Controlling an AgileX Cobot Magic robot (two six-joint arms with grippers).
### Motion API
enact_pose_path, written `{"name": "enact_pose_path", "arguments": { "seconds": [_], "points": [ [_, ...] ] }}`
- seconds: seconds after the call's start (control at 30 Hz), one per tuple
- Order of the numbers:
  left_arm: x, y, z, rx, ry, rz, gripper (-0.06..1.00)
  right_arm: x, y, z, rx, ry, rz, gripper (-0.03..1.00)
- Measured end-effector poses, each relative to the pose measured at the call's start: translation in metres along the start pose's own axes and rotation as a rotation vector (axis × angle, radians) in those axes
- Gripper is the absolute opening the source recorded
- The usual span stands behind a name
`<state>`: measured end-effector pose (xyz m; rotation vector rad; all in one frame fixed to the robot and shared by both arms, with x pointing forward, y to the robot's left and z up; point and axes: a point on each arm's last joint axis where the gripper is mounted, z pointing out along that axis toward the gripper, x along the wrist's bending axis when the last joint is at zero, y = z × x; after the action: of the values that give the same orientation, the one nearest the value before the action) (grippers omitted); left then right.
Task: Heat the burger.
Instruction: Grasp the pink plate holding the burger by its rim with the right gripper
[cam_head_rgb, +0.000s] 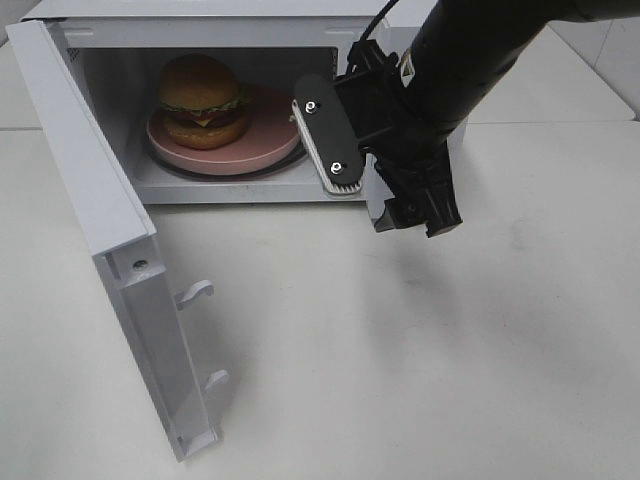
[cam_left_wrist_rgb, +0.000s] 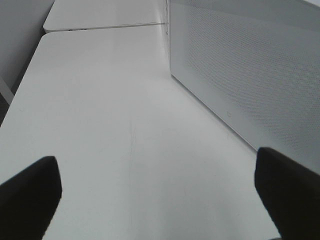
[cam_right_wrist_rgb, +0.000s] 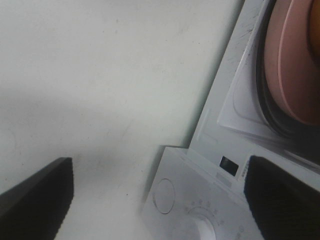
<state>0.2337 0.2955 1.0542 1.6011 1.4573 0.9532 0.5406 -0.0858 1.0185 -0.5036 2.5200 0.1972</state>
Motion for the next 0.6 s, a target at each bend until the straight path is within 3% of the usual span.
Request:
{"name": "enact_pose_path", "arguments": {
  "seconds": [0.6],
  "points": [
    [0.0, 0.0, 0.0, 0.0, 0.0, 0.0, 0.99, -0.032, 0.022, 0.04, -0.023, -0.03, 0.014, 0.87]
  ]
}}
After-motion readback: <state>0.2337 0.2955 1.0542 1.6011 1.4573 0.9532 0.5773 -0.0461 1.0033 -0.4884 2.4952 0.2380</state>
